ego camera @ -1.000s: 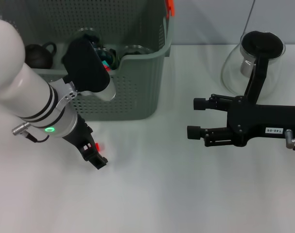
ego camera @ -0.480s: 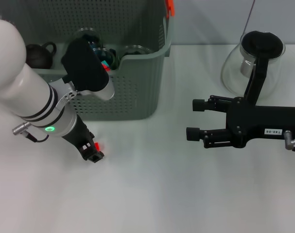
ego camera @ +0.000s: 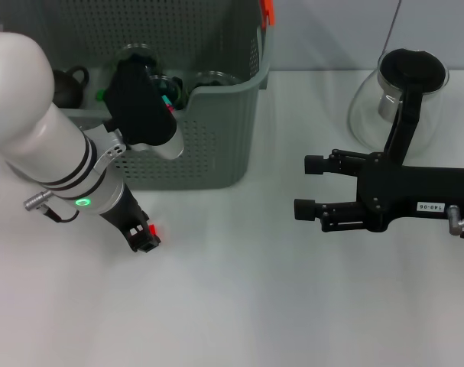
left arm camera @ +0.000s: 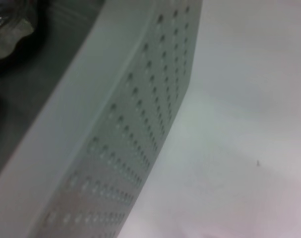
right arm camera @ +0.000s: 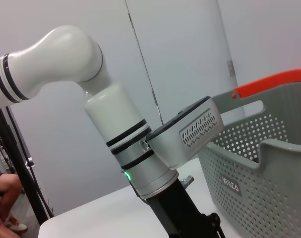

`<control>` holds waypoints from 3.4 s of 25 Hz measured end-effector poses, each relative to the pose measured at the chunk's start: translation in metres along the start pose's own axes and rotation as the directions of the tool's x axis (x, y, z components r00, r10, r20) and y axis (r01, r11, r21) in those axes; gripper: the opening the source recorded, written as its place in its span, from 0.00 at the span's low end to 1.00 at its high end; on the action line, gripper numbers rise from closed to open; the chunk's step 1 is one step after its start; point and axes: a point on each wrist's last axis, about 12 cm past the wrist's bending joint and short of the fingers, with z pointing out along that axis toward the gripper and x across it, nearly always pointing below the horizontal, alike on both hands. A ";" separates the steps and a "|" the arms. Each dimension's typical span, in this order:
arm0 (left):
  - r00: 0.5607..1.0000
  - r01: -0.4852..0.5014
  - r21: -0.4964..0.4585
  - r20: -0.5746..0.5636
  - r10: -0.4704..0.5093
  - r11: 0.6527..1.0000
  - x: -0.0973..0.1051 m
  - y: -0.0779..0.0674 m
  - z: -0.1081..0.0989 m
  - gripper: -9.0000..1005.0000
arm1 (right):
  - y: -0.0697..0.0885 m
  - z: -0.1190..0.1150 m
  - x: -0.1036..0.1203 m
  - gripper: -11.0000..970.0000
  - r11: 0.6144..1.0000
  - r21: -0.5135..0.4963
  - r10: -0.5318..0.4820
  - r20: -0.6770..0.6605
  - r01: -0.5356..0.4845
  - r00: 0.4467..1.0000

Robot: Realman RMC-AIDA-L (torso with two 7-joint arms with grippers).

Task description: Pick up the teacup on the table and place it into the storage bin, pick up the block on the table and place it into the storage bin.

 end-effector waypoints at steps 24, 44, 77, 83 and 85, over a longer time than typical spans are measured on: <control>0.994 0.049 0.151 0.090 -0.063 0.987 0.000 -0.012 -0.047 0.21 | -0.003 -0.003 -0.002 0.97 1.000 0.020 -0.005 0.002 0.005 1.000; 0.568 0.108 0.303 0.762 -0.309 0.947 0.024 0.084 -0.157 0.27 | -0.003 -0.009 -0.001 0.97 1.000 0.019 -0.001 -0.002 0.001 1.000; 0.402 0.138 0.293 0.856 -0.324 0.946 -0.002 0.083 -0.140 0.80 | -0.008 -0.008 -0.011 0.97 0.998 0.031 -0.048 -0.006 0.048 0.999; 0.170 -0.128 0.278 0.952 -0.255 0.952 0.071 0.026 -0.149 0.93 | 0.000 -0.014 -0.012 0.97 0.994 -0.021 -0.111 0.028 0.111 0.993; 0.088 -0.134 0.279 0.959 -0.269 0.951 0.103 0.009 -0.141 0.93 | 0.008 -0.014 -0.010 0.97 0.983 -0.052 -0.169 0.079 0.173 0.982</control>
